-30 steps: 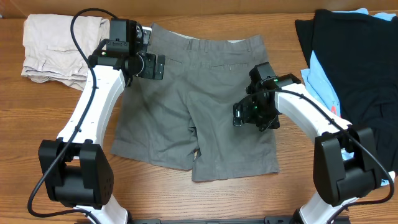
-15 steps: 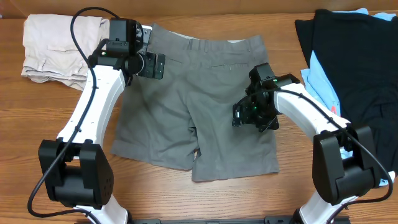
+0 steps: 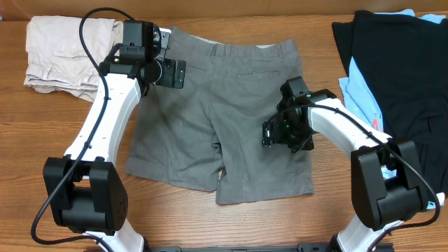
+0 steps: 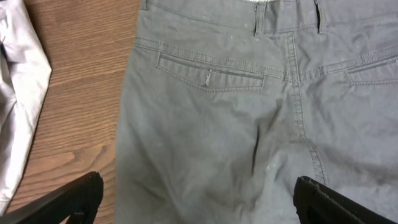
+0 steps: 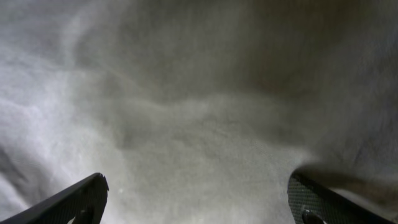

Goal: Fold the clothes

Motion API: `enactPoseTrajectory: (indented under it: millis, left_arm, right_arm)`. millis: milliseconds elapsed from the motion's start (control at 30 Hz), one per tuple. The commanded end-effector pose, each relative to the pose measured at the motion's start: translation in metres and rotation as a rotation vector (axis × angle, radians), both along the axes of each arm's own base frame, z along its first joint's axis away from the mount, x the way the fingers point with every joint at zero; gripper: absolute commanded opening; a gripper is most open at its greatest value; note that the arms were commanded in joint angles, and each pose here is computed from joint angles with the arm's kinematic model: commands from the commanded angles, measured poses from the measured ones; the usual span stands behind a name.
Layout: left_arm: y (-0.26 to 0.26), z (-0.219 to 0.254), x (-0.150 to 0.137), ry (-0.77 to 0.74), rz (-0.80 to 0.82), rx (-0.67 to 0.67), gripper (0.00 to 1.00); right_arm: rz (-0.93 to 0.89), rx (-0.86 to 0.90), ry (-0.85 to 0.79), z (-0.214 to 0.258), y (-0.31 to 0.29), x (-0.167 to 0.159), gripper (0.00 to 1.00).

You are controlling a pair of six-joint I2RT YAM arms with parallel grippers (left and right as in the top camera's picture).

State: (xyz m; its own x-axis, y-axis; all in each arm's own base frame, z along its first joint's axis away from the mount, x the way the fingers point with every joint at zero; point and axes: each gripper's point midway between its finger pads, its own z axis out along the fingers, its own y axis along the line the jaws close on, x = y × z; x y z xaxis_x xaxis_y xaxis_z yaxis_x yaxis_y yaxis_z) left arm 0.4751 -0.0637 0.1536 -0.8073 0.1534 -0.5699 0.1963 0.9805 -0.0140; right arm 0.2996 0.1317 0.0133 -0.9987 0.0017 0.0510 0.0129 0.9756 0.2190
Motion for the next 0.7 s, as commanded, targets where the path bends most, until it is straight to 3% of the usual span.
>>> enactPoseTrajectory:
  millis: [0, 533, 667]
  left_arm:
    - [-0.005, -0.005, 0.000, 0.002, -0.029, 0.003, 1.00]
    - [-0.007, -0.015, 0.019, -0.041, -0.039, 0.008, 1.00]
    - [-0.007, -0.024, 0.020, -0.021, -0.041, 0.009, 1.00]
  right_arm:
    - [-0.001, 0.005, 0.003, -0.009, 0.001, -0.003, 0.96]
    - [-0.007, 0.019, -0.004, -0.042, -0.003, -0.022, 0.95]
    - [-0.077, -0.052, 0.010, -0.057, -0.024, -0.027, 0.94]
